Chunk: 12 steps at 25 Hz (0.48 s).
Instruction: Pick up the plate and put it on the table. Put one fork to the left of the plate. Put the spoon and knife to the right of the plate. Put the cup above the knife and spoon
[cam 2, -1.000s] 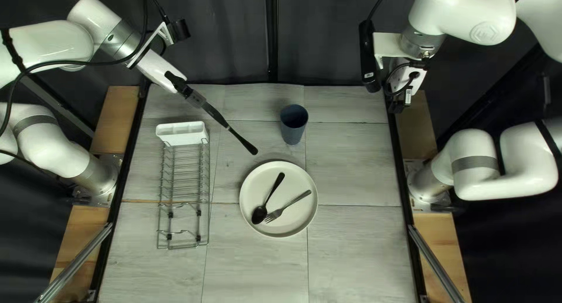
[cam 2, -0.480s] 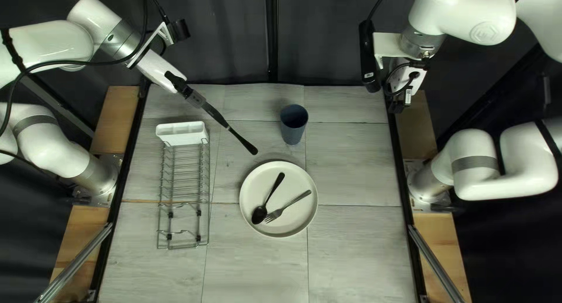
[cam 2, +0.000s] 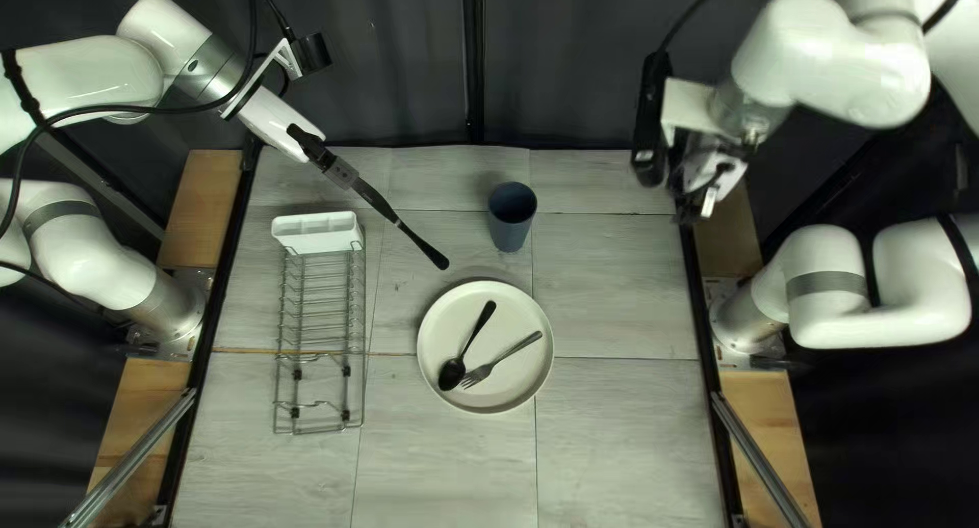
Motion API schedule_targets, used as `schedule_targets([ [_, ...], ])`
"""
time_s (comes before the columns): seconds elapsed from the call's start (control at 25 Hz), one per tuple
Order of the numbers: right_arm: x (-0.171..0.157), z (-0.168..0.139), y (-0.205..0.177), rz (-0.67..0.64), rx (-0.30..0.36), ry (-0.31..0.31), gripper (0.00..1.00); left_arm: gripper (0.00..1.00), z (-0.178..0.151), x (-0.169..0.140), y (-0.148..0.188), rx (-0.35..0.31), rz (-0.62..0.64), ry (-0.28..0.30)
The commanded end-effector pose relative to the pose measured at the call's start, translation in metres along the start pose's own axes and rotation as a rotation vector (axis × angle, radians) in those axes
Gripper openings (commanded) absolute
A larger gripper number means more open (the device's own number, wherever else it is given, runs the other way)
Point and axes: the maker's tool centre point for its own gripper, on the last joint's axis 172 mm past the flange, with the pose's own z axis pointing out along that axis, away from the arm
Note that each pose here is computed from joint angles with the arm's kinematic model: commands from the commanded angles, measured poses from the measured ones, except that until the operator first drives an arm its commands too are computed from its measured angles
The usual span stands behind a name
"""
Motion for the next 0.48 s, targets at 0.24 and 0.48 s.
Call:
schedule_targets([
  [0.24,0.011,0.022,-0.021,0.020,-0.061,0.030,1.00,0.00,0.000,0.000,0.000,0.000,0.000,0.000],
  [0.48,0.048,0.050,-0.037,0.062,-0.080,0.071,1.00,0.00,0.000,0.000,0.000,0.000,0.000,0.000],
])
